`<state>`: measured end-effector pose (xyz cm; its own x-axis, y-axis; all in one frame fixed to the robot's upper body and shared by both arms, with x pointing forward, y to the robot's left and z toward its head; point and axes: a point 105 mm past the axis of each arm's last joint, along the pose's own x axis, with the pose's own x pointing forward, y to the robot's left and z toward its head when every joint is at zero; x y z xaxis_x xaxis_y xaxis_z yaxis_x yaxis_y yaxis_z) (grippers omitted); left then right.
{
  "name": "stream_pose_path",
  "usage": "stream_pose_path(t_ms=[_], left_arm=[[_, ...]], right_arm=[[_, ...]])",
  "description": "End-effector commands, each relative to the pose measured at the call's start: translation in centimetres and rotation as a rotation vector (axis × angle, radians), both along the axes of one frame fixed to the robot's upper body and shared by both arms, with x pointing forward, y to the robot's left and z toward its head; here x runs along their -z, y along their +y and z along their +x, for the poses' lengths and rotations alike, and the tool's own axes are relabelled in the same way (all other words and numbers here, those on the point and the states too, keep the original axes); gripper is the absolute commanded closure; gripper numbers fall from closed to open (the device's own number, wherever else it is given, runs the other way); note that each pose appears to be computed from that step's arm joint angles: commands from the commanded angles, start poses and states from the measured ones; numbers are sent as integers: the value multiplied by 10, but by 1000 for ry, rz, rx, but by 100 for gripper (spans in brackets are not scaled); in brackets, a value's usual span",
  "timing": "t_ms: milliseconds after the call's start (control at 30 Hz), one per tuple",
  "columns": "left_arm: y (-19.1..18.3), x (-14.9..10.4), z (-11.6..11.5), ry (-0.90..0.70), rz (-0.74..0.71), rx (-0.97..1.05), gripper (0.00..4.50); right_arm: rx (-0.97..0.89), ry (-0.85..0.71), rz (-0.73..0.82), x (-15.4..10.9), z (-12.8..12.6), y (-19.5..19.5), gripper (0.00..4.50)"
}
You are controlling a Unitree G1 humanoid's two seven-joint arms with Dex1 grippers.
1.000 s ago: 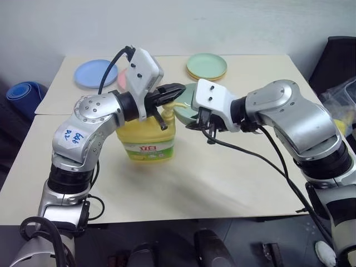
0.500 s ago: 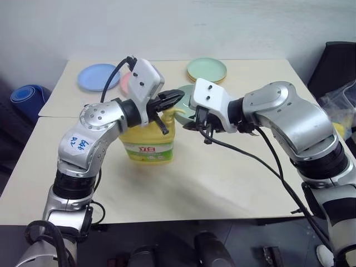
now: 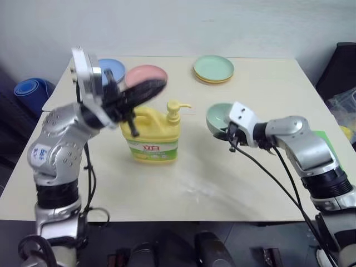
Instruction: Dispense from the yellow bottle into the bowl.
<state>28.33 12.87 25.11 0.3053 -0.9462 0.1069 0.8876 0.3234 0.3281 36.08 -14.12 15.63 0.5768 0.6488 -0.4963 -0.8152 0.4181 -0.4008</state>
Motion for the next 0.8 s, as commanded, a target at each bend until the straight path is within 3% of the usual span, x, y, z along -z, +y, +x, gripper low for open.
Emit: stream_pose_path(t_ms=[33,133,267,433,500,567,667,800], left_arm=[[6,41,-20,-9,195,56,447],[11,71,-29,20,206,20,447],[20,98,-34,95,196,-34,450],[43,128,-30,196,220,-165,327],[53,139,-29,229,231,-209,270],[61,150,-36,223,275,-220,203],[72,164,-47,182,328,-242,115],[83,176,-55,182,335,-306,115]], right_arm=[[-3,-78,-15,4,5,-11,450],[49,-85,32,20,6,-22,450],[32,-123,94,21,-2,-24,323],[42,-97,213,15,-30,-42,149],[16,-67,323,13,-51,-45,83],[-39,-114,337,16,-73,-49,8],[-96,-103,311,38,-107,-54,0],[-165,-150,229,57,-130,-58,0]])
